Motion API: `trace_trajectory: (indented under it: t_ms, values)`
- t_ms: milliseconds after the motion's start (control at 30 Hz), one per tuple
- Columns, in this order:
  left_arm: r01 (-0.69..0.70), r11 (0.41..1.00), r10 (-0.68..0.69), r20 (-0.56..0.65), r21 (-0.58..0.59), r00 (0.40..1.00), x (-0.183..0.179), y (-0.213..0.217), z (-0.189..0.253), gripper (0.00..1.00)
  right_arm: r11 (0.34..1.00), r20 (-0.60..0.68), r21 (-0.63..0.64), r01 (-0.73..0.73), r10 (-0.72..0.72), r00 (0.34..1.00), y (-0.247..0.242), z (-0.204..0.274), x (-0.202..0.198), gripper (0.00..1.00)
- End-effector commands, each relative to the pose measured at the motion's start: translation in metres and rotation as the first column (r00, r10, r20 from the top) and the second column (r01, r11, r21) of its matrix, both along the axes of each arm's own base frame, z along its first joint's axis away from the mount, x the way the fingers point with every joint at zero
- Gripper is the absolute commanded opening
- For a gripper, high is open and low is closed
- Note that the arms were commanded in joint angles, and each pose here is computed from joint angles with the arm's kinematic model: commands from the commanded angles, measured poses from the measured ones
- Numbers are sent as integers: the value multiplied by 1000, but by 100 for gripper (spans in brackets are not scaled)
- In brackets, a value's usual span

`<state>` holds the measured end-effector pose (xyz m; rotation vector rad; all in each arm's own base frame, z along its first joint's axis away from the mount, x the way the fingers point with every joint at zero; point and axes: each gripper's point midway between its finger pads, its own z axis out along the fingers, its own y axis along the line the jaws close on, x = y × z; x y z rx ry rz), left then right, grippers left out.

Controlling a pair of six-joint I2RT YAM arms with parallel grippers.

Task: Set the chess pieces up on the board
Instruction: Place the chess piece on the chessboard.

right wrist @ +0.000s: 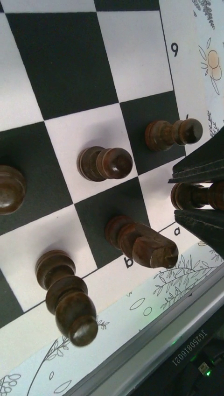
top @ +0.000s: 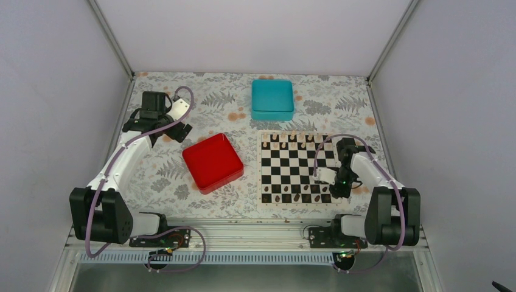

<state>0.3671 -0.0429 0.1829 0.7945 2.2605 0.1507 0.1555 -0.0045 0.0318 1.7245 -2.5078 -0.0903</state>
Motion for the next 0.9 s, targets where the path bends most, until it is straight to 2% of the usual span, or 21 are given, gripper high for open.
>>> trace_trajectory:
  t_ms: [0,867]
  values:
    - [-1,1000,1,6,-6,1000,-1,0,-1,100,1000,1,23,13,-13,1000,6,-4,-1,4]
    - [-3,1000,3,-2,10,1000,-4,2,-6,100,1000,7,14,25,-25,1000,4,-11,1,5]
